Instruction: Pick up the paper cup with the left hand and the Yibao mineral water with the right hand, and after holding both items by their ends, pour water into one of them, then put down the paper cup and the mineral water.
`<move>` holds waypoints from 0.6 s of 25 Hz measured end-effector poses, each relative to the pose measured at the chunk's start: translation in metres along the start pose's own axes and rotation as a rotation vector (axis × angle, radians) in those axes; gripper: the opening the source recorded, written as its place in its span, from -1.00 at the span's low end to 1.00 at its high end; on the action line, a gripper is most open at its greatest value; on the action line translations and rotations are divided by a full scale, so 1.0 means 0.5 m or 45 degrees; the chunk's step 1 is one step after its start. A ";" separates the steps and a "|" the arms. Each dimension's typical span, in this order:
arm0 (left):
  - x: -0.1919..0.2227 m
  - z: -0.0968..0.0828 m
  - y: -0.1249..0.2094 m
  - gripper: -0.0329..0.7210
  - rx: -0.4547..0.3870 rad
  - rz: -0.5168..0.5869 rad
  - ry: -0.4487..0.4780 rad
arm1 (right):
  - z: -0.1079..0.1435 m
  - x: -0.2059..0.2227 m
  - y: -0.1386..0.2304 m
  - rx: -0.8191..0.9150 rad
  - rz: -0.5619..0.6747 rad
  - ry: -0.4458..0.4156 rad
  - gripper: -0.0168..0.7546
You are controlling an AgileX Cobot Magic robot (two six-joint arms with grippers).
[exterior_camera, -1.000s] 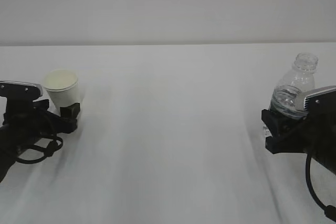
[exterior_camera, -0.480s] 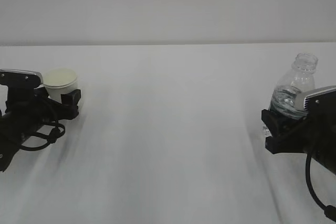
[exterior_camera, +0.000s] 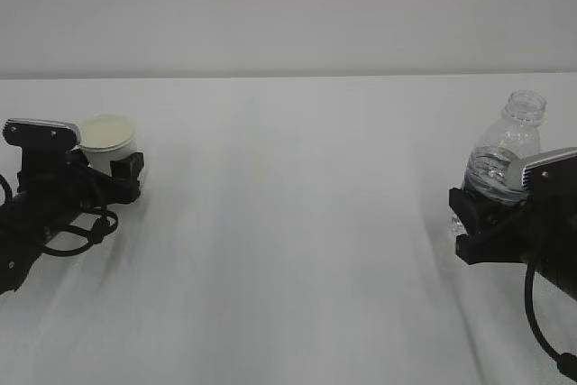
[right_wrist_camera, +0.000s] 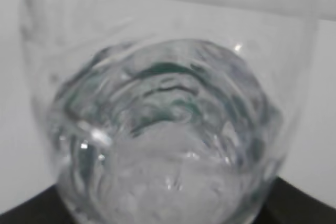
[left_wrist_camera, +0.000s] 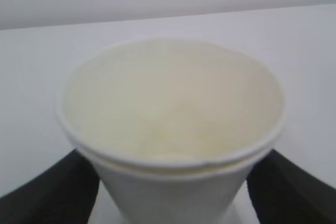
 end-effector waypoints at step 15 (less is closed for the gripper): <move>0.000 0.015 0.012 0.66 -0.034 0.015 -0.048 | 0.001 0.000 0.000 -0.001 0.000 -0.002 0.12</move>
Point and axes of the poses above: a point on each arm's last joint axis where the gripper is mounted, x pointing out along that axis toward the gripper, z along the wrist's bending axis when the last joint is at zero, y = z × x, the point moved 10 cm from there along x, pointing out along that axis toward the gripper
